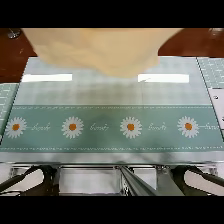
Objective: Fold the shirts.
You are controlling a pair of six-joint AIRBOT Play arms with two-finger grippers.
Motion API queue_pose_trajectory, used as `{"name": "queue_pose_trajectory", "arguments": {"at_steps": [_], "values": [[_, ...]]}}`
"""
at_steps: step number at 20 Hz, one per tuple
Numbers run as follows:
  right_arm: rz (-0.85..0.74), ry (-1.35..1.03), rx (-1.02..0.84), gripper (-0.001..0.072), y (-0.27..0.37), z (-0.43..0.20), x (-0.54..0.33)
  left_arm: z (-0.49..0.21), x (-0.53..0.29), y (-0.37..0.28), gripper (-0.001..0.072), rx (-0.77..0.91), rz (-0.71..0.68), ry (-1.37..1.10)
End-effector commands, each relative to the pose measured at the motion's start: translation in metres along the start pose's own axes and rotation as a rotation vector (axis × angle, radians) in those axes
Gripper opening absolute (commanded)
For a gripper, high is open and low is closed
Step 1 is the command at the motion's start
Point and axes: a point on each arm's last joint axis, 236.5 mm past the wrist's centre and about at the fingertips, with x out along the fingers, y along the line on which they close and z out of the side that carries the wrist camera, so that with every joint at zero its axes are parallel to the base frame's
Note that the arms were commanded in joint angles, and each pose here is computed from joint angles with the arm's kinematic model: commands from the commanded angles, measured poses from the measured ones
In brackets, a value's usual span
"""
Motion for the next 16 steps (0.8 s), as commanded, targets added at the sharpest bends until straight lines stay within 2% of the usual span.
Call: {"name": "queue_pose_trajectory", "arguments": {"at_steps": [1, 4, 6, 8, 11, 16], "values": [[-0.091, -0.171, -0.171, 0.0034, 0.064, 0.014, -0.103, 0.062, -0.092, -0.058, 0.0023, 0.201, 0.218, -0.134], [-0.248, -0.250, -0.242, 0.0034, 0.078, -0.012, -0.175, 0.070, -0.170, -0.085, 0.0023, 0.365, 0.492, -0.215], [-0.346, -0.282, -0.264, 0.0034, 0.082, -0.033, -0.216, 0.071, -0.207, -0.111, 0.0023, 0.406, 0.590, -0.284], [-0.416, -0.297, -0.276, 0.0034, 0.086, -0.053, -0.248, 0.060, -0.231, -0.142, 0.0023, 0.462, 0.611, -0.302], [-0.444, -0.294, -0.282, 0.0034, 0.095, -0.076, -0.272, 0.041, -0.260, -0.176, 0.0023, 0.488, 0.550, -0.311], [-0.484, -0.143, -0.219, 0.0034, 0.075, -0.105, -0.263, 0.010, -0.280, -0.148, 0.0024, 0.407, 0.542, -0.187]]}}
